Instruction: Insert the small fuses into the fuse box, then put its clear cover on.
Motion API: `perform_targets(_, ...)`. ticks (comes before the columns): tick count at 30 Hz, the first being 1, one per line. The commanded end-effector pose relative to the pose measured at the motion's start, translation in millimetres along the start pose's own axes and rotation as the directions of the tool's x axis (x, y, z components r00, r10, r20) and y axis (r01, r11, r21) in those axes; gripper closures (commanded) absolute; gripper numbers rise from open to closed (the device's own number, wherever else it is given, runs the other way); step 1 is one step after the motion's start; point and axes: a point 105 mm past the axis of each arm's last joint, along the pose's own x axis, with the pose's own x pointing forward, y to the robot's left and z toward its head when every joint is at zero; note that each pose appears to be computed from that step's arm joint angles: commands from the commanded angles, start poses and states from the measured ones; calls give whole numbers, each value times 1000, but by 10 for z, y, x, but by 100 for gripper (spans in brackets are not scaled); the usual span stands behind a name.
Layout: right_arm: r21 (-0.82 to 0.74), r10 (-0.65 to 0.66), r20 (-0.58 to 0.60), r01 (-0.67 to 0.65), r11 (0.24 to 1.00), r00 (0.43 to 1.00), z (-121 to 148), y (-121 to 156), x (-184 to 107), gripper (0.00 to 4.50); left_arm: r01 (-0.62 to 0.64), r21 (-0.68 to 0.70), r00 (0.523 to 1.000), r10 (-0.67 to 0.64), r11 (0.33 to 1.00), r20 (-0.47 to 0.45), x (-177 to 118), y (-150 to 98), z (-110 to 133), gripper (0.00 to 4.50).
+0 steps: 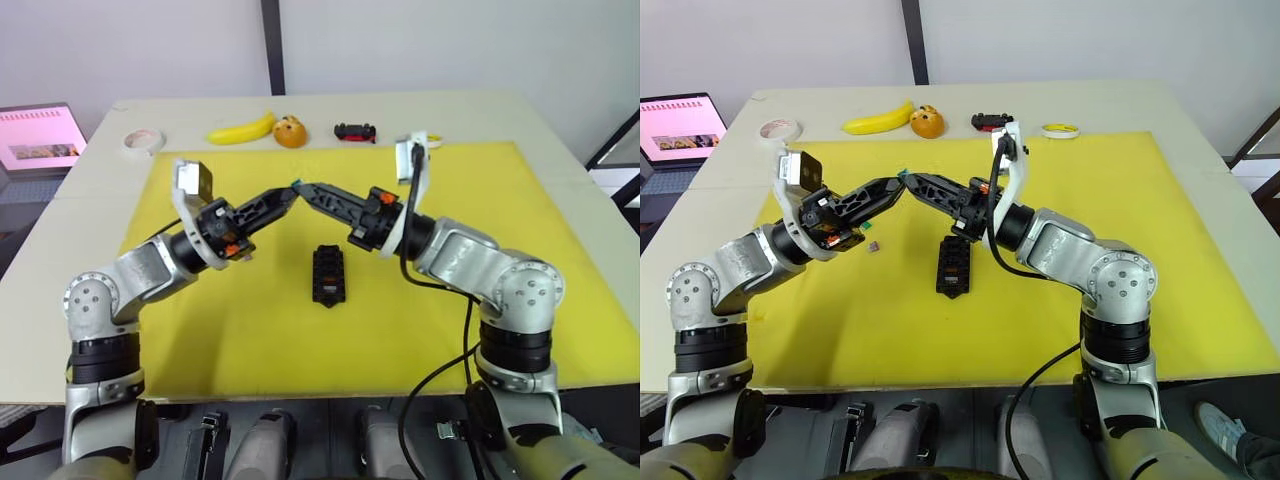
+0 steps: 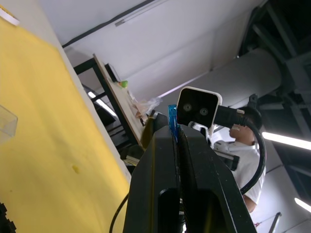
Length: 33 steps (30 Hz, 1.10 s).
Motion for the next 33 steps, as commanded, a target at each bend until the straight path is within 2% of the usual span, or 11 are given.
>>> perform_targets(1, -21, 45, 15, -45, 999, 999, 66, 113, 0, 308, 47, 29, 999, -47, 998, -6, 41, -129, -11, 450)
perform_targets(8, -18, 45, 13, -45, 999, 999, 64, 120, -7, 308, 52, 29, 999, -52, 998, -12, 56, -135, -15, 450)
perform_targets(11, -12, 47, 22, -47, 999, 999, 83, 127, -15, 391, 51, 27, 999, -51, 998, -13, 55, -131, -12, 450)
perform_targets(12, -10, 48, 24, -48, 999, 999, 88, 129, -20, 432, 51, 27, 999, -51, 998, -14, 55, -131, -13, 450)
perform_targets(13, -9, 48, 25, -48, 999, 999, 91, 130, -23, 442, 50, 28, 999, -50, 998, -15, 54, -130, -13, 450)
perform_targets(26, -12, 56, 10, -55, 998, 998, 87, 156, -35, 442, 27, 22, 999, -26, 999, -39, 53, -88, -31, 450)
perform_targets(29, -3, 71, 4, -71, 997, 997, 94, 185, -47, 450, 22, 47, 997, -18, 999, -70, -26, -114, -25, 351)
perform_targets(31, 1, 87, -8, -87, 996, 996, 93, 211, -67, 450, 3, 102, 994, 7, 995, -106, -107, -137, -18, 255)
perform_targets(33, -25, 106, -46, -107, 994, 993, 84, 242, -114, 450, -22, 197, 976, 64, 980, -209, -274, -176, -66, 151)
